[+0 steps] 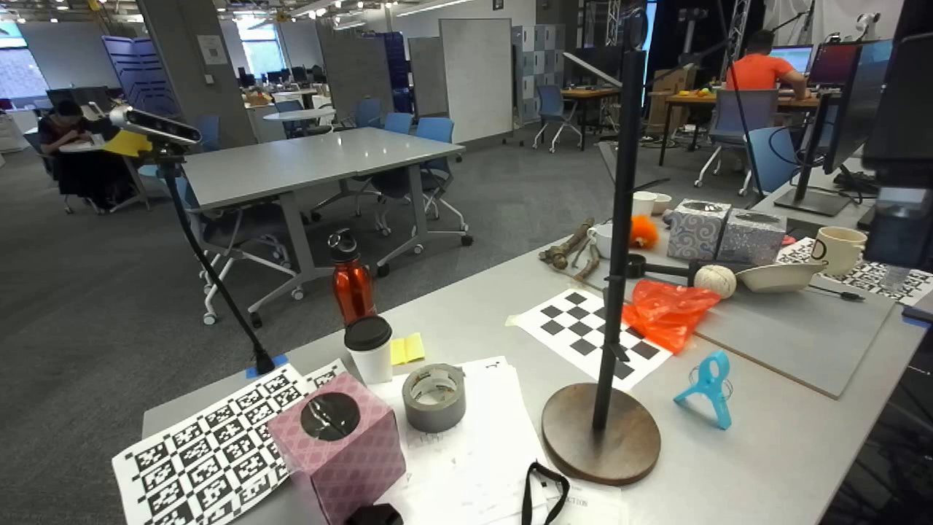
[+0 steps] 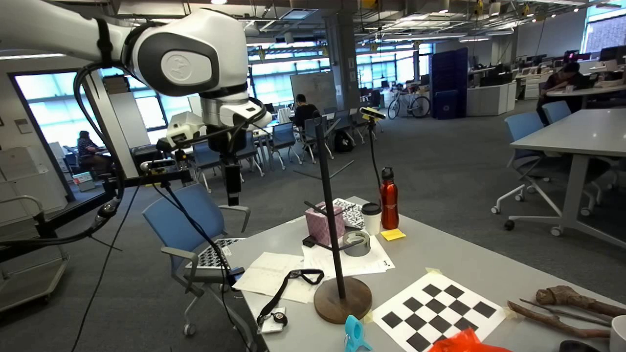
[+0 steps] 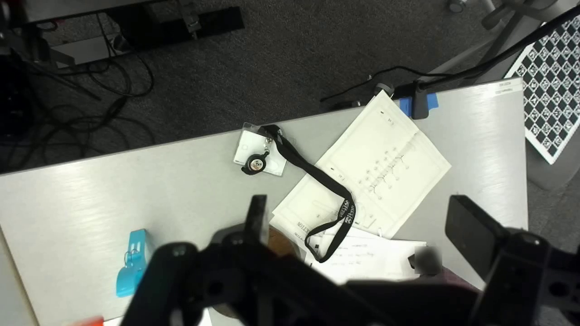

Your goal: Hang the peg on the stand

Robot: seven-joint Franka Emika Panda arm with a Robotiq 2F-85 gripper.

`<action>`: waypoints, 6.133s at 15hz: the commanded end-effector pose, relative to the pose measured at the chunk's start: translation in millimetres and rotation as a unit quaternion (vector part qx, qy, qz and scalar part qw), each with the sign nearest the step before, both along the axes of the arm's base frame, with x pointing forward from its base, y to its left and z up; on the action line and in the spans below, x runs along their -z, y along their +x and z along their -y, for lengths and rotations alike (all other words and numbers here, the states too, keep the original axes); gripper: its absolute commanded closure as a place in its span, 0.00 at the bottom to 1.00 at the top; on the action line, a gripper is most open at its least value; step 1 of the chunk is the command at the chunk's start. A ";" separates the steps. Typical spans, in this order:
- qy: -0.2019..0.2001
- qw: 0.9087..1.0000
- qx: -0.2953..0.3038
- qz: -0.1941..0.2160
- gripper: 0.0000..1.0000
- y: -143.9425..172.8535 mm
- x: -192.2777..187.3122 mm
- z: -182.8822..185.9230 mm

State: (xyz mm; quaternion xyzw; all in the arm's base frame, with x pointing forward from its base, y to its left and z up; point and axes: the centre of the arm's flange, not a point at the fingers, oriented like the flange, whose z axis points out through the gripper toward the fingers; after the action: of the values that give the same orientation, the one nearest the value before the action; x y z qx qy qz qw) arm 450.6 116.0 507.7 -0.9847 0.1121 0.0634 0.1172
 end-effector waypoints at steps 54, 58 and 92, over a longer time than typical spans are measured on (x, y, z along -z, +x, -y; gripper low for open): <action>-0.122 0.990 0.001 -0.065 0.00 20.9 194.0 145.0; -0.124 0.991 -0.030 -0.026 0.00 14.5 208.6 143.9; -0.132 0.991 -0.007 0.003 0.00 72.7 187.9 160.2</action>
State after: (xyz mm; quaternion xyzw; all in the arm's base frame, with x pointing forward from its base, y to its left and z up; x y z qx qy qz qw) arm 501.3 -37.5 308.8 -0.9938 0.1096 0.0163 -0.0090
